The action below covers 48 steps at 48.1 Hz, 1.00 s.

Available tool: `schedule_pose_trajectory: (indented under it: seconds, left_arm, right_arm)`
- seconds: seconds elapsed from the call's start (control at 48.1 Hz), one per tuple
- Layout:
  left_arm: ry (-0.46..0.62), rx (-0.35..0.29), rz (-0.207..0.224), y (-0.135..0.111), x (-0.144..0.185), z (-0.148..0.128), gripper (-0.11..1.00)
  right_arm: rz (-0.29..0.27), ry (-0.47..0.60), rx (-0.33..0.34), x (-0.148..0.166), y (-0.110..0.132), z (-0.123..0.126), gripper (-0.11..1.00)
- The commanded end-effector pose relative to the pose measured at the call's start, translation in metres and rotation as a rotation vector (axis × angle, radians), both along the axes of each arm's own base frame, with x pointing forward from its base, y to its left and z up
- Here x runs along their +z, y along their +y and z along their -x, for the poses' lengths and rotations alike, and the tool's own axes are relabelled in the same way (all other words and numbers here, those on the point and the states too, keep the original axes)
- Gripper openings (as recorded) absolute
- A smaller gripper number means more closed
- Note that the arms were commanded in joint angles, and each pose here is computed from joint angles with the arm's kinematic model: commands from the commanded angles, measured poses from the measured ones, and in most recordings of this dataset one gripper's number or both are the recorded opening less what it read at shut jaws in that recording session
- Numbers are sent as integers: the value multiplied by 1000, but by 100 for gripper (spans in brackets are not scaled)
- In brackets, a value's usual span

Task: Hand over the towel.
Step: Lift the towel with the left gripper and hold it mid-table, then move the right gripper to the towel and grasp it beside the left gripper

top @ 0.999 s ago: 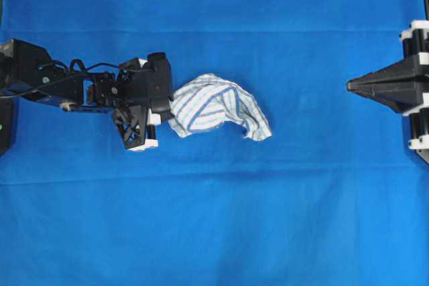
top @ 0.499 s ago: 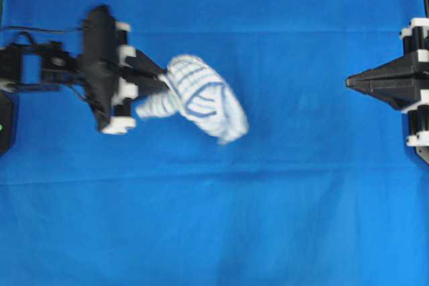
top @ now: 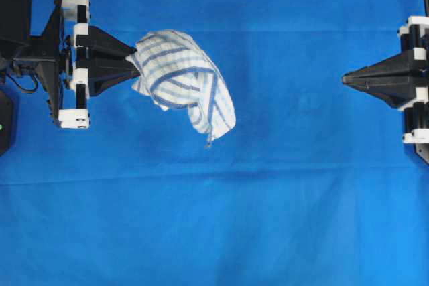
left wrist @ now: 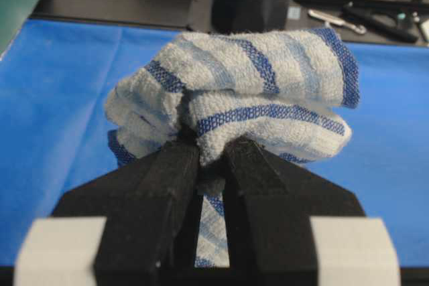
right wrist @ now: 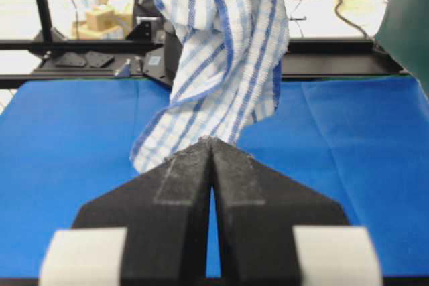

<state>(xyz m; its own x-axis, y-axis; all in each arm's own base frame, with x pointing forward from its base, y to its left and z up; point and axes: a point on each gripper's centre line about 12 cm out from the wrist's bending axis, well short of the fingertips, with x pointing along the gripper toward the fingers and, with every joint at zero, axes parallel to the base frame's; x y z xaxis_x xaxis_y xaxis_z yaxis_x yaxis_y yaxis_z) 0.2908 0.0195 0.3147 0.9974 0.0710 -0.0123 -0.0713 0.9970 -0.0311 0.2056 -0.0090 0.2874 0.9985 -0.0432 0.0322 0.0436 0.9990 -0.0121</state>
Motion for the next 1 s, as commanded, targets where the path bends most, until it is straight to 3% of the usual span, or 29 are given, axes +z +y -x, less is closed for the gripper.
schedule_pose_trajectory:
  seconds: [0.0, 0.187, 0.437, 0.624, 0.707, 0.978]
  left_arm:
    - [-29, -2, -2, -1, 8, 0, 4]
    - [-29, -8, -2, -3, 8, -1, 4]
    - [-35, -16, -2, -5, 9, -2, 4]
    - [-46, -28, -3, -8, 9, -2, 4]
    - [-47, -33, -3, -10, 9, -1, 4]
    - [-43, -34, -2, -10, 8, -1, 4]
  right_arm:
    - [4, -21, -6, 7, -1, -2, 0]
    - [-1, -34, -10, 8, -2, -5, 0]
    - [-21, -43, -13, 5, -4, -30, 3]
    - [-50, -41, -41, 3, -13, -70, 55]
    - [-57, -31, -51, 2, -17, -92, 70]
    - [-60, 3, -31, -1, -14, -156, 72]
